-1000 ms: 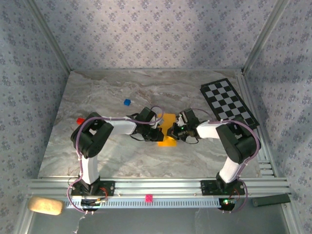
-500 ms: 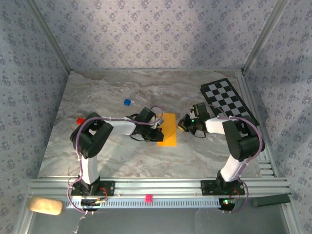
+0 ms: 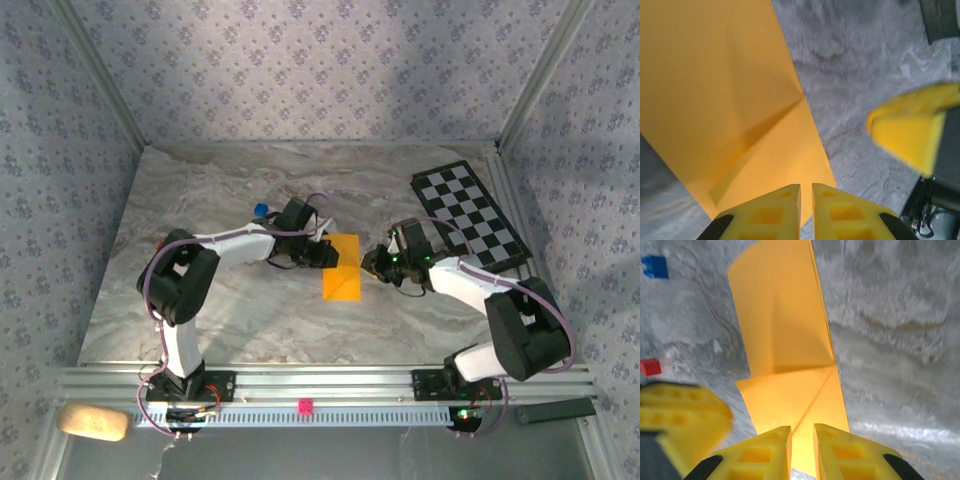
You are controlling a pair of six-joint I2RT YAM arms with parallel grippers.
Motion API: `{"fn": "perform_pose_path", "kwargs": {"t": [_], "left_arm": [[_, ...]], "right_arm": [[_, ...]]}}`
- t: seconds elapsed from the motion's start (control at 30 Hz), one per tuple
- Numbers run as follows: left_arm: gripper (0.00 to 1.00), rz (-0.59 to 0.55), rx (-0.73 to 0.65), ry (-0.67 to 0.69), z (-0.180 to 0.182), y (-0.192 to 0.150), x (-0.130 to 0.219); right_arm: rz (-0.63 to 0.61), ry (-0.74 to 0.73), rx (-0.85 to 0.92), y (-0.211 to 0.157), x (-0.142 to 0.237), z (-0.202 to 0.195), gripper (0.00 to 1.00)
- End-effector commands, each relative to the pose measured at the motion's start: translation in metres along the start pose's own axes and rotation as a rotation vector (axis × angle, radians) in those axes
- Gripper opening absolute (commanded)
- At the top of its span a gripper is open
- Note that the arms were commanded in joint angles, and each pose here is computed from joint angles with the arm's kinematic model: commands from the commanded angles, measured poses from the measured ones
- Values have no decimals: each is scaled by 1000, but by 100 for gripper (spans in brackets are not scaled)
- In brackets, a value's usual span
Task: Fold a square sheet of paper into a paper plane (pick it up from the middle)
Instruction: Turn over the paper at the center of the table.
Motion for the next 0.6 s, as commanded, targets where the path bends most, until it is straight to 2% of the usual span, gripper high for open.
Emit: {"fn": "perform_pose_path", "kwargs": {"t": [0.0,0.57], "left_arm": [[11,57,-4,28,9,1,-4],[9,115,-4,127,38,-4,-27]], "right_arm": [[49,-48,-11,-15,0,-1,20],[149,-71,-23,-40,-19,7,25]]}}
Point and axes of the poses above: each hand's point on the last joint's axis, 136 mm out from that joint toward the fingers, its own x axis back along the fingers, its own z axis along the line the jaws close on, y = z × x, the point moved 5 cm from there along x, back along the fingers, and after that the axes turned 14 degrees about x, right-handed, at the moved point
